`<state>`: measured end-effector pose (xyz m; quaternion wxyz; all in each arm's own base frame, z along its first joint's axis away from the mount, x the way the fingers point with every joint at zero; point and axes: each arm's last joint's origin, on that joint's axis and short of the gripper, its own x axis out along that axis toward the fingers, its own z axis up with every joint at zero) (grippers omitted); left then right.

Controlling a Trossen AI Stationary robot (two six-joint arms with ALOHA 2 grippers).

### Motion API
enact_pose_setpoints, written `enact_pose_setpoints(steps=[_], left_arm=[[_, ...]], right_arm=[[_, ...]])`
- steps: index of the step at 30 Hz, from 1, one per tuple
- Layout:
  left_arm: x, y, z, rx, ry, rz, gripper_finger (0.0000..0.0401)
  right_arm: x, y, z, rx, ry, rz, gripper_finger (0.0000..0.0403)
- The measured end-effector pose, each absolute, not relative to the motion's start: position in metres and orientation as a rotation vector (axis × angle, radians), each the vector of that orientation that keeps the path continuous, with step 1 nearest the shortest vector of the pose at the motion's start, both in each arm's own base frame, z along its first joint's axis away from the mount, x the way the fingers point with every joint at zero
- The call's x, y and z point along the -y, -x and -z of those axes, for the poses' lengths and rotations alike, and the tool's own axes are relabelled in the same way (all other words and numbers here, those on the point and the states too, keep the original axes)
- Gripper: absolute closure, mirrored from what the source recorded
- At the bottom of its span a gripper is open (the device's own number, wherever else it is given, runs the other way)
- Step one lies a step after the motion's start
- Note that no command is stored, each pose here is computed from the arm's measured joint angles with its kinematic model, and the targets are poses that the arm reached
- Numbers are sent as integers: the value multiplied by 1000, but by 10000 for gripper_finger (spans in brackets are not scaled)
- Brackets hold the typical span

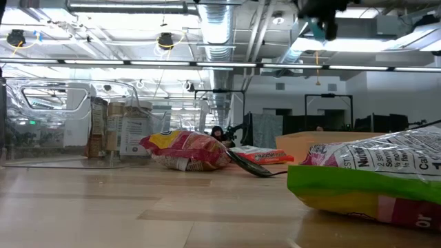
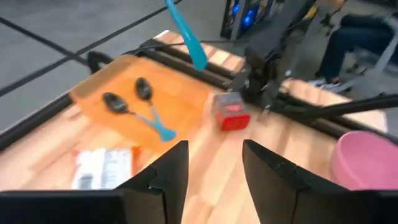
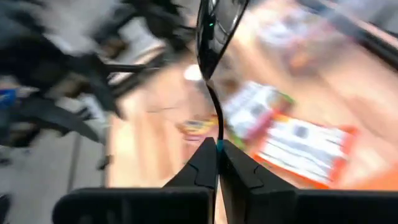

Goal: Pick & Place Food Item
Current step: Put the blue spoon into the orange container

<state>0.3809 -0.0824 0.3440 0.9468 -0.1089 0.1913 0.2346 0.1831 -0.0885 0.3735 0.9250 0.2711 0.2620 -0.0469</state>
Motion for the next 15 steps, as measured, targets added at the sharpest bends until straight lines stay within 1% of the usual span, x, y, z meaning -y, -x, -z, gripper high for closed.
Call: enact_pose_setpoints(steps=[5, 10, 15], left_arm=[[69, -357, -356, -479, 172, -520, 252], [50, -326, -371, -562, 119, -588, 258], [33, -301, -382, -645, 23, -617, 264]], right_arm=[[99, -177, -363, -627, -592, 260, 402], [114, -174, -351, -706, -647, 420, 403], [129, -178, -337, -776, -727, 534, 403]])
